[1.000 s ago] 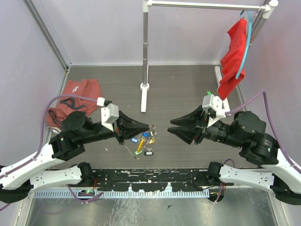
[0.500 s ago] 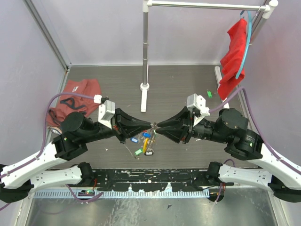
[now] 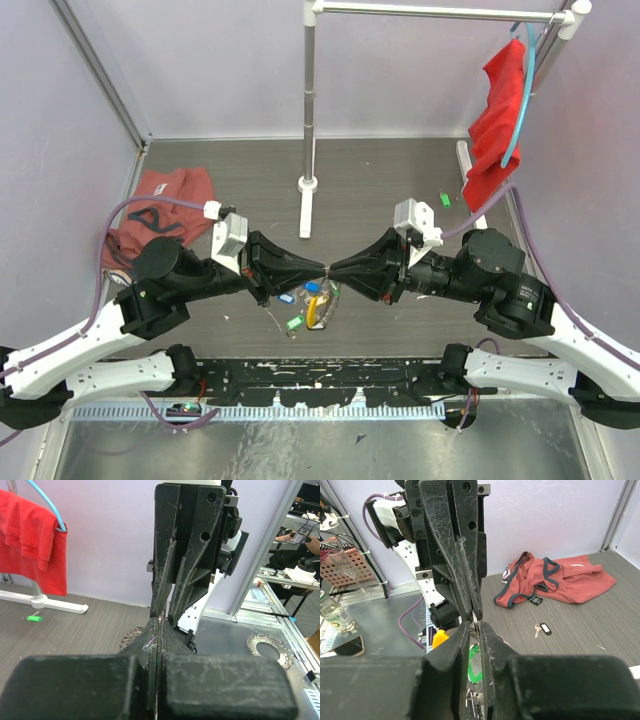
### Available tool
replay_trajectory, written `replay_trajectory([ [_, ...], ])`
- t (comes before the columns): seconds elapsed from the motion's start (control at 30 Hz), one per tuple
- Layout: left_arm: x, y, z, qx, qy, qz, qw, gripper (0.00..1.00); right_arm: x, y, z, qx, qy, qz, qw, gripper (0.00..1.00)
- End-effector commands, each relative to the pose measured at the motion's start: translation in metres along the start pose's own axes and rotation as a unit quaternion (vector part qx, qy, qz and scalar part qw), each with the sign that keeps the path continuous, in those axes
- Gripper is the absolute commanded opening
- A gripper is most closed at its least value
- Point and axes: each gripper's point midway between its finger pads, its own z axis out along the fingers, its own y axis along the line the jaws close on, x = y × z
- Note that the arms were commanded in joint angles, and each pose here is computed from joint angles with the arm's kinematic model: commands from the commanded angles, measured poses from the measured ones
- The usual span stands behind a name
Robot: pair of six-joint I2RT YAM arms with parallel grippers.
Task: Put the keys on the keyring
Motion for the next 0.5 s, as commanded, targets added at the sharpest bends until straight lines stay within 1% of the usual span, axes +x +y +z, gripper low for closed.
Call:
replay_trajectory([
  [0.0, -0.012, -0.0054, 0.0012, 0.013, -0.023, 0.006, 1.0, 0.0, -0.0175, 0.0059, 0.0035, -0.016, -0.031, -0.012, 0.999, 0.19],
  [0.17, -0.0116, -0.0053, 0.0013, 0.013, -0.022, 0.006, 1.0, 0.0, -0.014, 0.0053, 0.0055, -0.017, -0.025, -0.01, 0.999, 0.14],
  [0.33, -0.0102, -0.0046, 0.0016, 0.012, -0.021, 0.005, 1.0, 0.0, -0.0158, 0.0057, 0.0056, -0.018, -0.024, -0.011, 1.0, 0.01],
  [0.47, -0.0066, -0.0019, 0.0012, 0.005, -0.016, 0.003, 1.0, 0.01, -0.0156, 0.0034, 0.0015, -0.008, -0.004, -0.015, 1.0, 0.01],
])
